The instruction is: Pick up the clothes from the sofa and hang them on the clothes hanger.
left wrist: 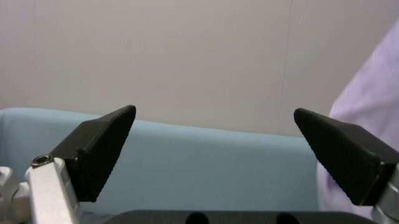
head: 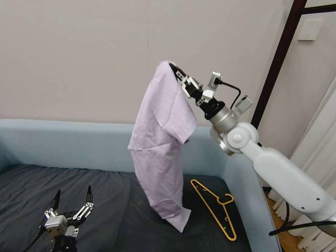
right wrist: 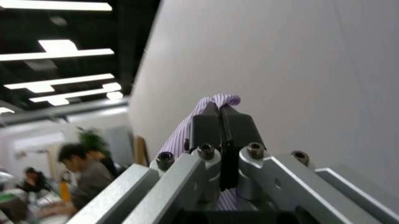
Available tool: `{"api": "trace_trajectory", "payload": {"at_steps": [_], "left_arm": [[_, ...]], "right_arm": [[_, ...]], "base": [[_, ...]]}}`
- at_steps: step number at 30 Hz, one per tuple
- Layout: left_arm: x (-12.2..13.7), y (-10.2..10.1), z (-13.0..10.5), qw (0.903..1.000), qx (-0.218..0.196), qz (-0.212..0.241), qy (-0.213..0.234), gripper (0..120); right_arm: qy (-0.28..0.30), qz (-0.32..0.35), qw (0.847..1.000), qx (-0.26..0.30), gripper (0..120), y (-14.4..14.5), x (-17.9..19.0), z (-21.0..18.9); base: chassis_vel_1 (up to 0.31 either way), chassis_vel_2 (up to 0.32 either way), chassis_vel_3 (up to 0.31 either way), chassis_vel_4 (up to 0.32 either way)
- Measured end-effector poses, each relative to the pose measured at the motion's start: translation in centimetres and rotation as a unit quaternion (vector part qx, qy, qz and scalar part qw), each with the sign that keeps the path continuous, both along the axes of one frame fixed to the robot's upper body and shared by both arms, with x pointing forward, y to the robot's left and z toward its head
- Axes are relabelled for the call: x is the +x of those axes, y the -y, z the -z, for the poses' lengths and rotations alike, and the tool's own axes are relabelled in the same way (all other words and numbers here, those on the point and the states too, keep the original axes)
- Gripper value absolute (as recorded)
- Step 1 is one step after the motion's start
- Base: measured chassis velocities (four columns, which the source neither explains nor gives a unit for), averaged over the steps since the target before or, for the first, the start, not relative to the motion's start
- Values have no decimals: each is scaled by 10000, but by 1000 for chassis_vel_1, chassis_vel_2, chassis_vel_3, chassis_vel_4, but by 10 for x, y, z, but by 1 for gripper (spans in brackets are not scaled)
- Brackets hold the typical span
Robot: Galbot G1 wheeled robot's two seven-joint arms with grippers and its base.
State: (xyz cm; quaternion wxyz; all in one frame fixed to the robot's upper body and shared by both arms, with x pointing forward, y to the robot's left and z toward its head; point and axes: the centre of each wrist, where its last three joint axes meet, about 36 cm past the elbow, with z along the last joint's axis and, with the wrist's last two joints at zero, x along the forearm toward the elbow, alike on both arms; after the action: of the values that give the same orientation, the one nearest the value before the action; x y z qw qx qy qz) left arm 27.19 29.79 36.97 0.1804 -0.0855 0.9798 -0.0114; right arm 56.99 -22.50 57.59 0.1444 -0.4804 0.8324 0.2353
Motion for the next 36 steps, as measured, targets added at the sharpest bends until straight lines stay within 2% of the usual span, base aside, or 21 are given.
{"api": "trace_trajectory", "payload": {"at_steps": [2, 3, 8, 9, 10, 13, 14, 15, 19, 20, 22, 23, 24, 28, 29, 30, 31, 32, 34, 35, 36], "left_arm": [[2, 1, 2, 10000, -9, 19, -7, 100], [2, 1, 2, 10000, -9, 19, -7, 100], [7, 8, 9, 9999, -44, 130, -64, 100], [7, 8, 9, 9999, -44, 130, -64, 100], [8, 9, 11, 9998, -44, 164, -81, 100], [9, 10, 13, 9997, -21, 227, -106, 100], [9, 10, 13, 9997, -21, 227, -106, 100], [10, 10, 13, 9997, -13, 236, -110, 100], [11, 9, 13, 9996, -3, 275, -112, 100], [11, 9, 13, 9996, -3, 275, -112, 100], [11, 11, 14, 9995, -9, 304, -110, 100], [11, 11, 14, 9994, -12, 314, -111, 100], [11, 11, 14, 9994, -12, 314, -111, 100], [9, 14, 12, 9993, -20, 357, -94, 100], [8, 14, 12, 9993, -19, 359, -93, 100], [8, 14, 12, 9993, -19, 359, -93, 100], [7, 14, 12, 9993, -20, 362, -88, 100], [6, 15, 12, 9993, -18, 361, -77, 100], [4, 15, 13, 9993, -17, 355, -78, 100], [4, 15, 13, 9993, -17, 355, -78, 100], [3, 16, 13, 9994, -15, 350, -74, 100]], "right_arm": [[-428, 336, 9966, -619, 0, 25, -17, 64], [-428, 336, 9966, -619, 0, 25, -17, 64], [-1348, 1044, 9664, -1926, 0, 60, -70, 189], [-1348, 1044, 9664, -1926, 0, 60, -70, 189], [-1563, 1164, 9560, -2194, 0, 63, -85, 212], [-2028, 1466, 9263, -2817, 0, 63, -117, 246], [-2028, 1466, 9263, -2817, 0, 63, -117, 246], [-2168, 1561, 9163, -2985, 0, 63, -125, 251], [-2864, 2214, 8553, -3706, 18, 63, -153, 245], [-2864, 2214, 8553, -3706, 18, 63, -153, 245], [-3215, 2447, 8289, -3868, 30, 68, -166, 231], [-3302, 2482, 8228, -3905, 31, 69, -170, 227], [-3302, 2482, 8228, -3905, 31, 69, -170, 227], [-3942, 2673, 7776, -4106, 51, 55, -204, 182], [-4015, 2736, 7714, -4109, 54, 50, -208, 174], [-4015, 2736, 7714, -4109, 54, 50, -208, 174], [-4090, 2824, 7683, -4033, 59, 42, -213, 162], [-4111, 2859, 7734, -3888, 65, 36, -215, 151], [-3950, 2924, 8041, -3344, 73, 29, -210, 135], [-3950, 2924, 8041, -3344, 73, 29, -210, 135], [-3874, 2876, 8237, -2979, 78, 25, -205, 127]], "base": [[0, 0, 0, 0], [0, 0, 0, 0], [0, 0, 0, 0], [0, 0, 0, 0], [0, 0, 0, 0], [0, 0, 0, 0], [0, 0, 0, 0], [0, 0, 0, 0], [0, 0, 0, 0], [0, 0, 0, 0], [0, 0, 0, 0], [0, 0, 0, 0], [0, 0, 0, 0], [0, 0, 0, 0], [0, 0, 0, 0], [0, 0, 0, 0], [0, 0, 0, 0], [0, 0, 0, 0], [0, 0, 0, 0], [0, 0, 0, 0], [0, 0, 0, 0]]}}
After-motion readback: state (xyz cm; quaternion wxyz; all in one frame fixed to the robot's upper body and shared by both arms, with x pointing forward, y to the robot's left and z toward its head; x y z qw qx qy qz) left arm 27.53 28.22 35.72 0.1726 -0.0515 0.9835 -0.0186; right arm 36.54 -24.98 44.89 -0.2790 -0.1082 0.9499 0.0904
